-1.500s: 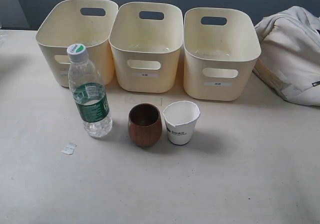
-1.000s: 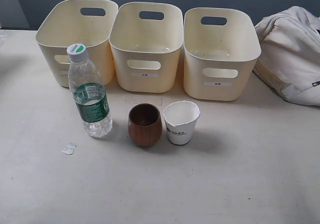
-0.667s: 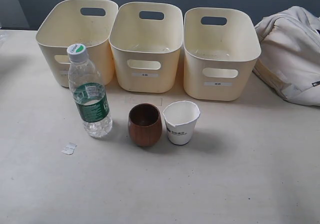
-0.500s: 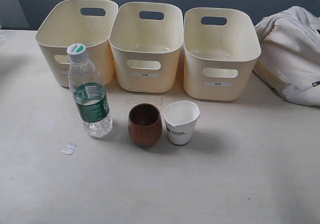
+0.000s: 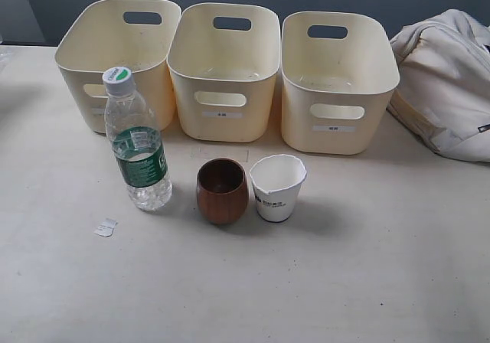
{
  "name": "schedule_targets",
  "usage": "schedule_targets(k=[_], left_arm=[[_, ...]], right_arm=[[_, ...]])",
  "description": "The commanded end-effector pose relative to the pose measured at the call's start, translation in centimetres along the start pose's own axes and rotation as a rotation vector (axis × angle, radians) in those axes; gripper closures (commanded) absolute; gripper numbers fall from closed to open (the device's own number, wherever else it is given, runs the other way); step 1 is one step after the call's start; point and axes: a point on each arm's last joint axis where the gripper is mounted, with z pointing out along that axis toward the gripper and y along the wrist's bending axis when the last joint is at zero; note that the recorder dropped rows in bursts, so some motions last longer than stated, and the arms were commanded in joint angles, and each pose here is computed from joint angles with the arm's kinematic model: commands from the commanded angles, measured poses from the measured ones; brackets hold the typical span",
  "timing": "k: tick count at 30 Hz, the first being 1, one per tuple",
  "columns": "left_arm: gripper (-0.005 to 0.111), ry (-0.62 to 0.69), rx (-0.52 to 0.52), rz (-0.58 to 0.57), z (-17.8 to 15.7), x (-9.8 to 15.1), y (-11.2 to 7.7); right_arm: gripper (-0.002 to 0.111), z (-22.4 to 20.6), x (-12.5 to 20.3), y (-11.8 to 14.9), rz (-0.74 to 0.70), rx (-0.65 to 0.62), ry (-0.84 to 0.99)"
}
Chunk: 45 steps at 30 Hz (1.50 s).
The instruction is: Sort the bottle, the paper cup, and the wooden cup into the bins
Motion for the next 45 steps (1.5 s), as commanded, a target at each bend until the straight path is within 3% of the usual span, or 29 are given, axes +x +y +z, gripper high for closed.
schedule_targets(k=[1, 7, 13, 18, 24, 25, 32, 40, 42, 45], left_arm=[[0.107, -0.01, 0.001, -0.003, 0.0, -0.1, 0.0], [0.107, -0.01, 0.001, -0.003, 0.0, -0.1, 0.0], [0.107, -0.01, 0.001, -0.003, 0.0, -0.1, 0.0], [0.107, -0.01, 0.001, -0.003, 0.0, -0.1, 0.0], [0.107, -0.01, 0.001, -0.003, 0.0, -0.1, 0.0], [0.107, -0.01, 0.001, -0.003, 0.0, -0.1, 0.0], [0.107, -0.01, 0.001, -0.003, 0.0, -0.1, 0.0], [0.107, -0.01, 0.001, -0.003, 0.0, -0.1, 0.0], [0.107, -0.01, 0.001, -0.003, 0.0, -0.1, 0.0], [0.107, -0.01, 0.001, -0.003, 0.0, -0.1, 0.0]], right_arm=[[0.108, 1.2, -1.0, 2.2, -0.194, -0.015, 0.164], [0.108, 7.7, 0.8, 3.0, -0.349, 0.117, 0.702], [0.106, 12.2, 4.8, 3.6, -0.354, -0.011, 1.036], [0.077, 14.2, 9.7, 5.4, -0.393, -0.154, 1.233], [0.031, 17.0, 15.6, 7.7, -0.536, -0.294, 1.386], [0.029, 17.5, 16.1, 7.9, -0.553, -0.303, 1.392], [0.029, 20.6, 21.2, 6.5, -0.655, -0.3, 1.495], [0.03, 21.1, 24.6, 4.0, -0.708, -0.25, 1.529], [0.036, 21.2, 25.0, 3.7, -0.734, -0.273, 1.528], [0.058, 21.3, 25.1, 3.7, -0.738, -0.277, 1.517]])
